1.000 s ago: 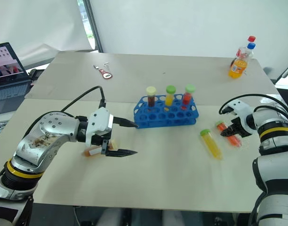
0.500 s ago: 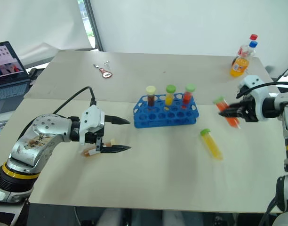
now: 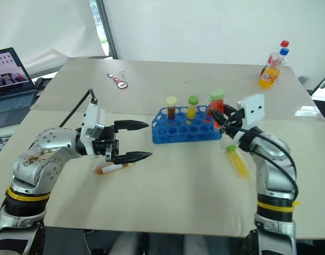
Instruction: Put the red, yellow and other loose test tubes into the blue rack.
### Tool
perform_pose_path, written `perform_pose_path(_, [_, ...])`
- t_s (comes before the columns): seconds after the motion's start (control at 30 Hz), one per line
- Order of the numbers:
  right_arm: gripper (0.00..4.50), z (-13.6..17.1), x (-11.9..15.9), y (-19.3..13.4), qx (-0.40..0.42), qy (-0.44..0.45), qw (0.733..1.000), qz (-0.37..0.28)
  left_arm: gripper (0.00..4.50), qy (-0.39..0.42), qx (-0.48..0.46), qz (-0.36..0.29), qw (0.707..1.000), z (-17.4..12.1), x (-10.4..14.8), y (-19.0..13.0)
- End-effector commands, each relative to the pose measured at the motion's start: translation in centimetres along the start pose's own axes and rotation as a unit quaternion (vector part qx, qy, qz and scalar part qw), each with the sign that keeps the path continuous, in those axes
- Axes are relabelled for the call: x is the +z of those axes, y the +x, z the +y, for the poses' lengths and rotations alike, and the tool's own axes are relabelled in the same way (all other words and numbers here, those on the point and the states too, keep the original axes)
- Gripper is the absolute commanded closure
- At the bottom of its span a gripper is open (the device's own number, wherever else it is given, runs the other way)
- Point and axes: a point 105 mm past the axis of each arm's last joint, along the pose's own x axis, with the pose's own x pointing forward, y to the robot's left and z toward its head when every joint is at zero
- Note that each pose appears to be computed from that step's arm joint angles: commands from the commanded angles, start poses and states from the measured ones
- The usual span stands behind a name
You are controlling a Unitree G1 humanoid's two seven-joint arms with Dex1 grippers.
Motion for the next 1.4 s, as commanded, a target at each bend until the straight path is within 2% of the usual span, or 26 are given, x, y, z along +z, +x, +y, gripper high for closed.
perform_pose_path(0.03, [3.45, 0.0, 0.6, 0.6, -0.021, -0.026, 0.999, -0.037, 0.0, 0.008, -0.001, -0.011, 1.0, 0.1, 0.9, 0.3])
perform_pose_path(0.53, [3.46, -0.7, -1.7, 2.1, -0.068, -0.028, 0.996, -0.049, 0.0, 0.014, -0.001, 0.004, 1.0, 0.0, -0.4, 0.4])
perform_pose_path(0.83, [3.46, -0.4, -2.4, 2.6, -0.114, 0.012, 0.991, -0.063, 0.0, 0.016, 0.008, -0.001, 1.0, 0.2, -0.5, 0.7])
perform_pose_path(1.13, [3.46, 0.8, -2.8, 2.2, -0.127, 0.045, 0.988, -0.077, 0.0, 0.018, 0.015, -0.006, 1.0, 0.4, -0.3, 0.9])
perform_pose_path(1.2, [2.43, 0.7, -2.7, 2.1, -0.133, 0.047, 0.987, -0.081, 0.0, 0.019, 0.016, -0.007, 1.0, 0.4, -0.2, 1.0])
perform_pose_path(1.3, [1.32, 0.6, -2.6, 1.8, -0.137, 0.05, 0.986, -0.083, 0.0, 0.019, 0.017, -0.008, 1.0, 0.5, -0.1, 1.1])
perform_pose_path(1.33, [1.18, 0.6, -2.6, 1.7, -0.136, 0.048, 0.986, -0.081, 0.0, 0.019, 0.018, -0.009, 1.0, 0.5, -0.1, 1.2])
perform_pose_path(1.4, [0.36, 0.6, -2.6, 1.4, -0.131, 0.046, 0.988, -0.074, 0.0, 0.018, 0.018, -0.009, 1.0, 0.5, 0.0, 1.3])
